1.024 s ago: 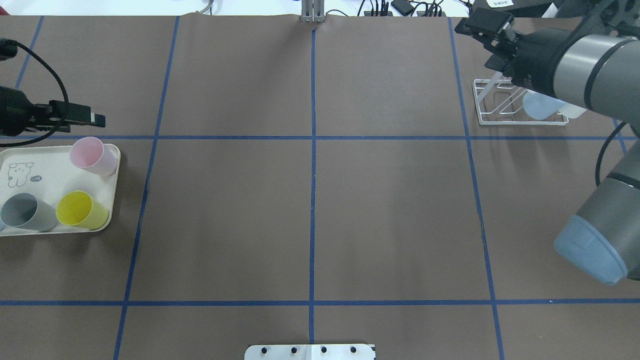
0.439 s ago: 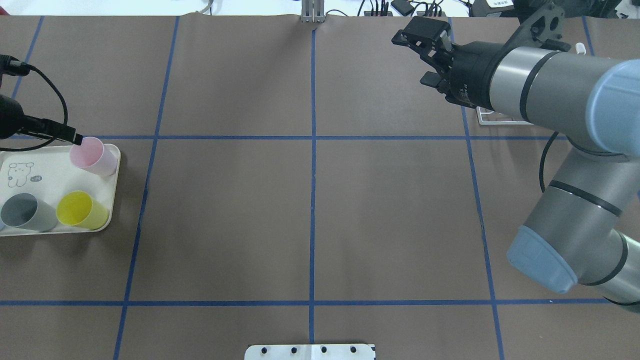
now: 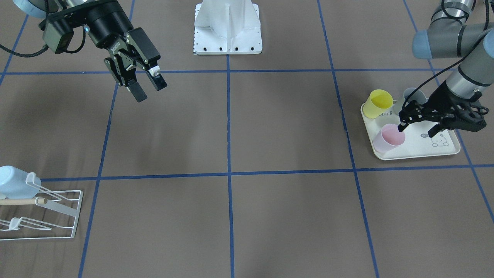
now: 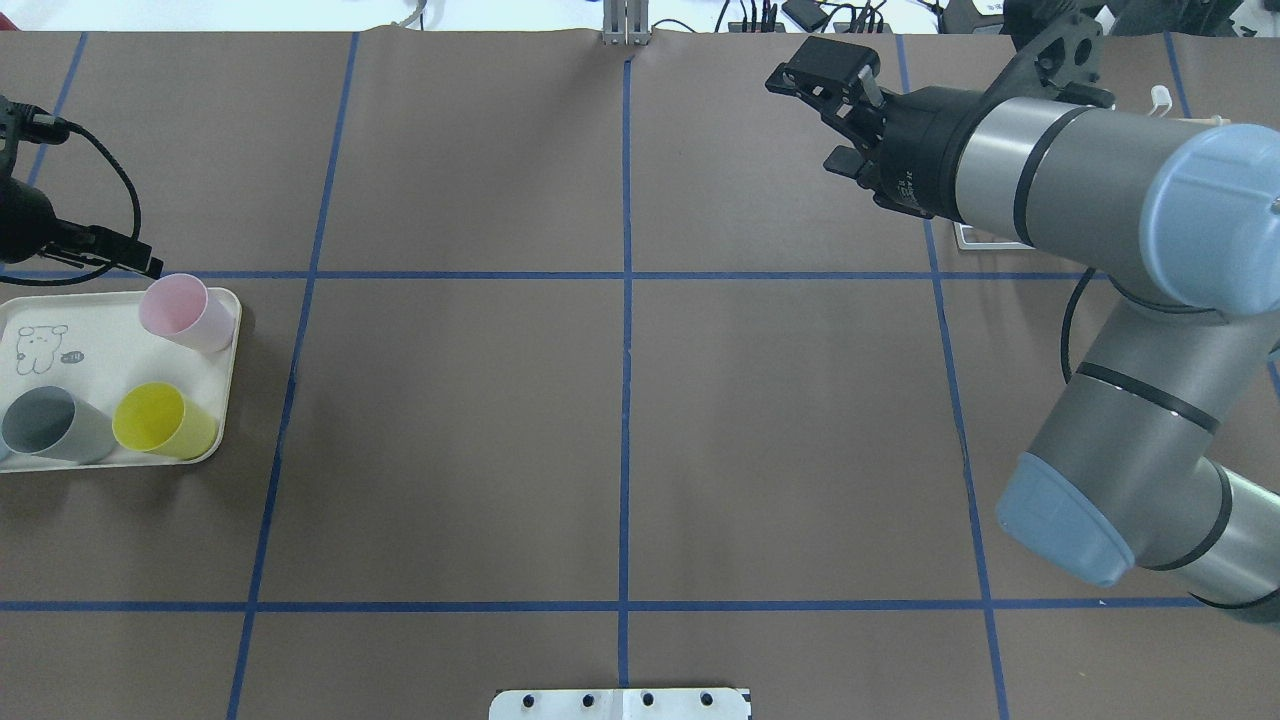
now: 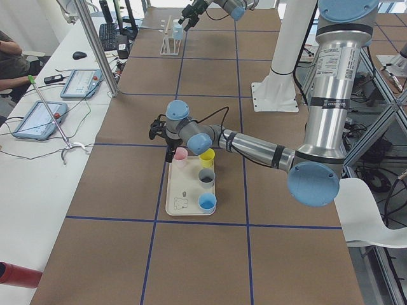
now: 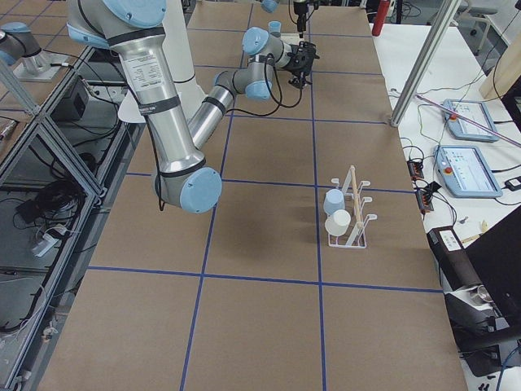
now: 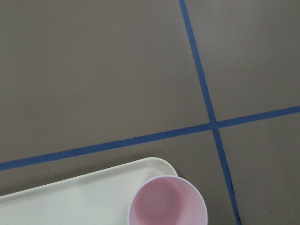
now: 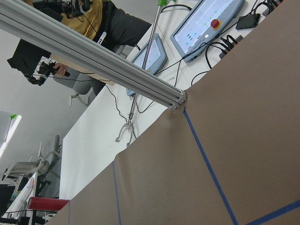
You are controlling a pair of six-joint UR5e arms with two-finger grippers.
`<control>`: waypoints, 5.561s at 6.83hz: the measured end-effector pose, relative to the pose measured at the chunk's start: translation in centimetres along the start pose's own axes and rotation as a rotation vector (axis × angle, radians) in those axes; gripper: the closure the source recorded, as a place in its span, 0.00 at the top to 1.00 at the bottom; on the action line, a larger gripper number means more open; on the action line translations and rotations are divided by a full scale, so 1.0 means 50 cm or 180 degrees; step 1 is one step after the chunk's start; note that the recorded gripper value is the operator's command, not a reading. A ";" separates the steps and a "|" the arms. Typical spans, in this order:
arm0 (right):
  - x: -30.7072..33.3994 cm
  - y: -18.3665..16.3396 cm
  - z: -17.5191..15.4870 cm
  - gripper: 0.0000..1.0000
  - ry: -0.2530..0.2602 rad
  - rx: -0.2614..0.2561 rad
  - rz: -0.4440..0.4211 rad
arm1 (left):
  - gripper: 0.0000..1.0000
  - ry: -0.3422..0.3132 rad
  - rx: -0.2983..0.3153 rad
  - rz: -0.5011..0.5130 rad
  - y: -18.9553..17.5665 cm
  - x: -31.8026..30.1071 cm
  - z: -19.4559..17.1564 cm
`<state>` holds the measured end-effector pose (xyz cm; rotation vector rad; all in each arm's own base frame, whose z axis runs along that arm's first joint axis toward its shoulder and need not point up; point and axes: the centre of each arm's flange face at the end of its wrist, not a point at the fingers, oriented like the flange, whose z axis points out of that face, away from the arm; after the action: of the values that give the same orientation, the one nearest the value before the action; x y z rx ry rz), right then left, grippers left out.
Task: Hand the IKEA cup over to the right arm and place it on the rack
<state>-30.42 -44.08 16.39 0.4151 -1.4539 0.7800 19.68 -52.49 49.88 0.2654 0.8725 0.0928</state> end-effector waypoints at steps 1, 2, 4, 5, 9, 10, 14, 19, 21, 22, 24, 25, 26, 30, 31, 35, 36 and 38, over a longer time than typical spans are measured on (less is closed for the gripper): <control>0.002 0.003 0.005 1.00 0.0008 0.0020 -0.0005 | 1.00 -0.0006 -0.0008 -0.0002 -0.008 -0.012 0.020; 0.004 0.005 0.010 1.00 0.0015 0.0027 -0.0009 | 1.00 -0.0002 -0.0005 -0.0002 -0.010 -0.030 0.044; 0.005 0.007 0.013 1.00 0.0021 0.0026 -0.0018 | 1.00 0.0021 0.0016 -0.0004 -0.004 -0.057 0.074; 0.004 0.007 0.012 1.00 0.0017 0.0026 -0.0025 | 1.00 0.0039 0.0035 0.0011 -0.004 -0.055 0.073; 0.002 0.004 0.007 1.00 0.0003 0.0034 -0.0042 | 1.00 0.0078 0.0074 0.0052 0.000 -0.040 0.055; 0.003 0.003 0.007 1.00 0.0004 0.0034 -0.0043 | 1.00 0.0083 0.0074 0.0064 0.002 -0.035 0.054; 0.009 0.002 0.008 1.00 0.0023 0.0037 -0.0041 | 1.00 0.0075 -0.0034 0.0129 0.037 -0.015 0.088; 0.010 0.001 0.006 1.00 0.0024 0.0042 -0.0037 | 0.00 0.0077 -0.0098 0.0162 0.055 -0.010 0.101; 0.009 0.000 0.005 1.00 0.0019 0.0043 -0.0037 | 0.00 0.0107 -0.0082 0.0176 0.057 0.004 0.084; 0.008 -0.002 0.003 1.00 0.0013 0.0048 -0.0037 | 0.00 0.0106 -0.0080 0.0168 0.062 0.021 0.054; 0.008 -0.006 0.002 1.00 0.0014 0.0062 -0.0041 | 0.00 -0.0045 -0.0059 0.0018 0.037 0.045 -0.054; 0.009 -0.006 0.002 1.00 0.0016 0.0061 -0.0038 | 0.00 -0.0120 0.0013 -0.0071 0.002 0.041 -0.108; 0.008 -0.006 0.002 1.00 0.0014 0.0058 -0.0030 | 0.00 -0.0136 0.0101 -0.0146 -0.042 0.049 -0.145; 0.002 -0.001 0.003 1.00 0.0000 0.0033 -0.0007 | 0.00 0.0552 0.0506 -0.1267 -0.201 0.295 -0.200; 0.000 -0.001 0.003 1.00 -0.0002 0.0028 -0.0004 | 0.00 0.0958 0.0632 -0.1576 -0.188 0.355 -0.177; -0.006 0.002 -0.011 1.00 -0.0183 -0.0035 0.0126 | 0.00 0.2873 0.0791 -0.2881 -0.099 0.492 -0.120; -0.012 0.004 -0.016 1.00 -0.0251 -0.0062 0.0201 | 0.00 0.3259 0.0734 -0.3110 -0.080 0.527 -0.124; -0.026 0.015 -0.026 1.00 -0.0582 -0.0197 0.0519 | 0.00 0.3828 0.0573 -0.3386 -0.060 0.608 -0.138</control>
<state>-29.91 -42.95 14.85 0.3299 -1.6946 0.8413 33.80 -48.31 22.23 -0.1610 2.1161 -0.9111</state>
